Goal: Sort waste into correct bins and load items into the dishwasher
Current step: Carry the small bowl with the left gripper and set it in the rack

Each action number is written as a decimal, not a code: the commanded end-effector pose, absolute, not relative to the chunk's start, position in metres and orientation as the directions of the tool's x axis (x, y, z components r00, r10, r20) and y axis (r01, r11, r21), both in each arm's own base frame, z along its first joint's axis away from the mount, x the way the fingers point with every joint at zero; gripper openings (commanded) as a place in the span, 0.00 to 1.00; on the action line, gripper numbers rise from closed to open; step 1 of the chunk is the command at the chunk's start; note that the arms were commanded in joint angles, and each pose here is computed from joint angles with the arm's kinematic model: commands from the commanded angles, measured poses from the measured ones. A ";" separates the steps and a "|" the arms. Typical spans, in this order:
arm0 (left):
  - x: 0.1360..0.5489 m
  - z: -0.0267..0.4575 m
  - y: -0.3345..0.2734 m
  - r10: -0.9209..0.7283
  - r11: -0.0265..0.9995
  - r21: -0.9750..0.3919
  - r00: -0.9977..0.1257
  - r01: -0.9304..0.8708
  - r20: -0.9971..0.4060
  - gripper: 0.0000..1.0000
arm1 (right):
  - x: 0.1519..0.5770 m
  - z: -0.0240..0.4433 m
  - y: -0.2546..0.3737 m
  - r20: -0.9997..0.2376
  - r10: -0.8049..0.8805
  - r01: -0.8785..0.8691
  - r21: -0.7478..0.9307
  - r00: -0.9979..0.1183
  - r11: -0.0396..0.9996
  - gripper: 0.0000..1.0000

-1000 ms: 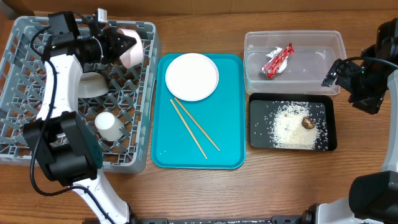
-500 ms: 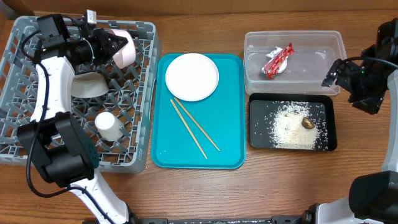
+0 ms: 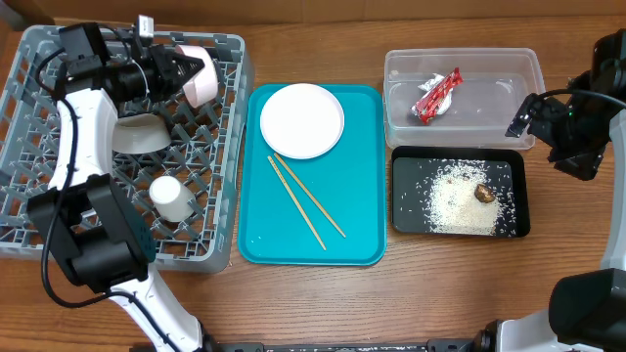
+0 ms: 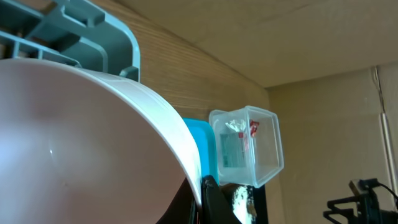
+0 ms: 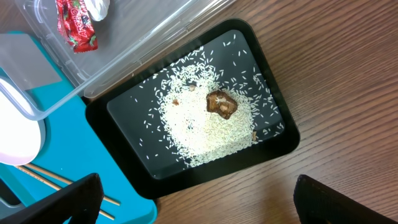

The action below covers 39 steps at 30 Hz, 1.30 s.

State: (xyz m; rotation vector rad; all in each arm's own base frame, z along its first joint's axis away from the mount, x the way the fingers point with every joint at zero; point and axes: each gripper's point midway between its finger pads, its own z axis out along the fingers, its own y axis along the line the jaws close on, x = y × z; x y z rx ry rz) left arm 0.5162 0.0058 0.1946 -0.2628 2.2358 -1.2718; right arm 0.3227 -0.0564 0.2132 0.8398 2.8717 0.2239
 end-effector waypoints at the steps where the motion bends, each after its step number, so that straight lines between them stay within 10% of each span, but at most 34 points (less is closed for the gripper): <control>1: 0.516 0.179 0.002 -0.416 0.476 -0.875 -0.855 0.086 -0.310 0.04 | 0.321 0.219 -0.057 -0.111 0.546 0.522 0.189 -0.830 0.832 1.00; 15: 0.500 0.166 0.027 -0.447 0.481 -0.877 -0.860 0.001 -0.246 0.05 | 0.321 0.219 -0.057 -0.111 0.546 0.522 0.189 -0.830 0.832 1.00; 39: 0.465 0.180 0.073 -0.468 0.728 -0.669 -0.822 -0.150 -0.325 0.86 | 0.320 0.219 -0.057 -0.104 0.546 0.523 0.187 -0.831 0.832 1.00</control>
